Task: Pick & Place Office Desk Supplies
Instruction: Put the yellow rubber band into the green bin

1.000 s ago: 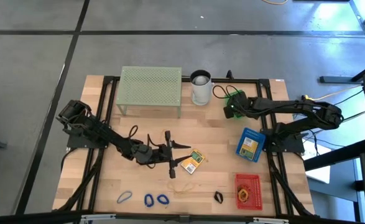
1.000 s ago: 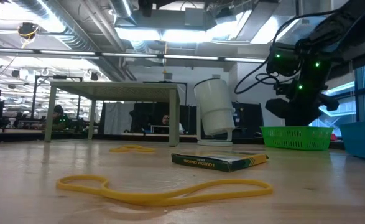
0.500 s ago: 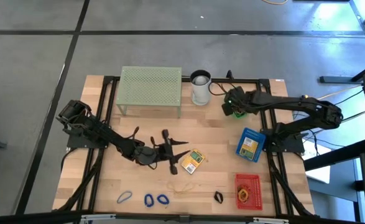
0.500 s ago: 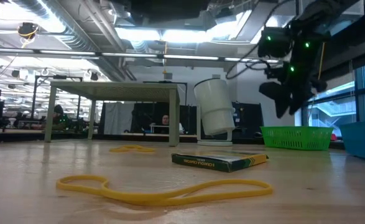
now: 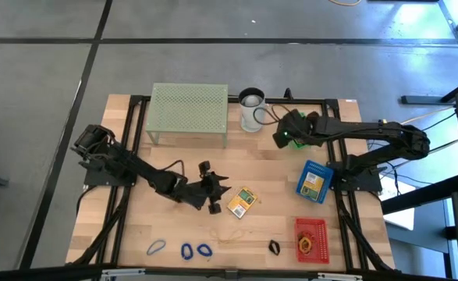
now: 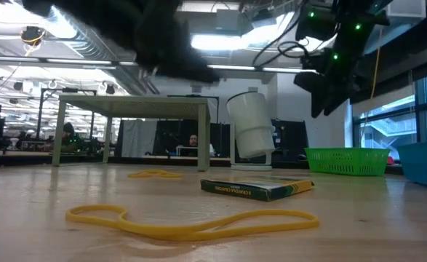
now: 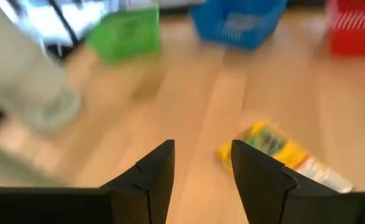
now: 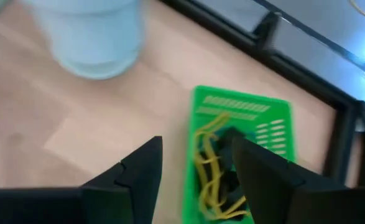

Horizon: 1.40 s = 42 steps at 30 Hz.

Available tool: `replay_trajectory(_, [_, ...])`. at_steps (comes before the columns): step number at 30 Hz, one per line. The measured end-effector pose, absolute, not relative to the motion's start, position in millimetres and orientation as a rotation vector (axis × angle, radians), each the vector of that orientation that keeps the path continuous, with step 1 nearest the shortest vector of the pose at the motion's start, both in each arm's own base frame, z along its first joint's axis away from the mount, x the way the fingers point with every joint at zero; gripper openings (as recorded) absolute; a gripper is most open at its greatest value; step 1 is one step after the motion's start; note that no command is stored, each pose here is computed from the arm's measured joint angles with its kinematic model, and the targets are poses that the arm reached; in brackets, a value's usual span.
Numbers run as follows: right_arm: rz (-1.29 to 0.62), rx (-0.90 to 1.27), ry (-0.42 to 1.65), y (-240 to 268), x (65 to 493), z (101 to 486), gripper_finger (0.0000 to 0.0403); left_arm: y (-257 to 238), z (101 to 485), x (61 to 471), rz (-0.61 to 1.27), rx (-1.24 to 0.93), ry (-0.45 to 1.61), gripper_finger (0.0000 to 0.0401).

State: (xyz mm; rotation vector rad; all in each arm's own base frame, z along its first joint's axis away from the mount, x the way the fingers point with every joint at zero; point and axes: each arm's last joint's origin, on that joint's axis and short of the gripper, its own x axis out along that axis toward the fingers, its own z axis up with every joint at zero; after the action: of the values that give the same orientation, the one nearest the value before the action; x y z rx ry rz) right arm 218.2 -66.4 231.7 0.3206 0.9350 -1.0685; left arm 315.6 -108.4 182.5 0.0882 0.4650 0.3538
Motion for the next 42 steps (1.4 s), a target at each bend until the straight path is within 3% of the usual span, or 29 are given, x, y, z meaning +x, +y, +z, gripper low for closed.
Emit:
replay_trajectory(11, [-0.902, 0.319, 0.882, -12, 229, 232, 0.0177, -66, 151, 298, 0.682, -0.055, 0.719, 0.0153])
replay_trajectory(21, [-0.757, 0.324, 0.813, 25, 234, 235, 0.0175, -28, 119, 292, 0.929, -0.219, 0.733, 0.0153])
replay_trajectory(36, [-0.717, 0.315, 0.801, 34, 235, 236, 0.0175, -9, 92, 297, 0.979, -0.290, 0.825, 0.0153])
replay_trajectory(42, [-0.716, 0.316, 0.799, 34, 235, 236, 0.0175, -10, 94, 297, 0.937, -0.331, 0.857, 0.0134])
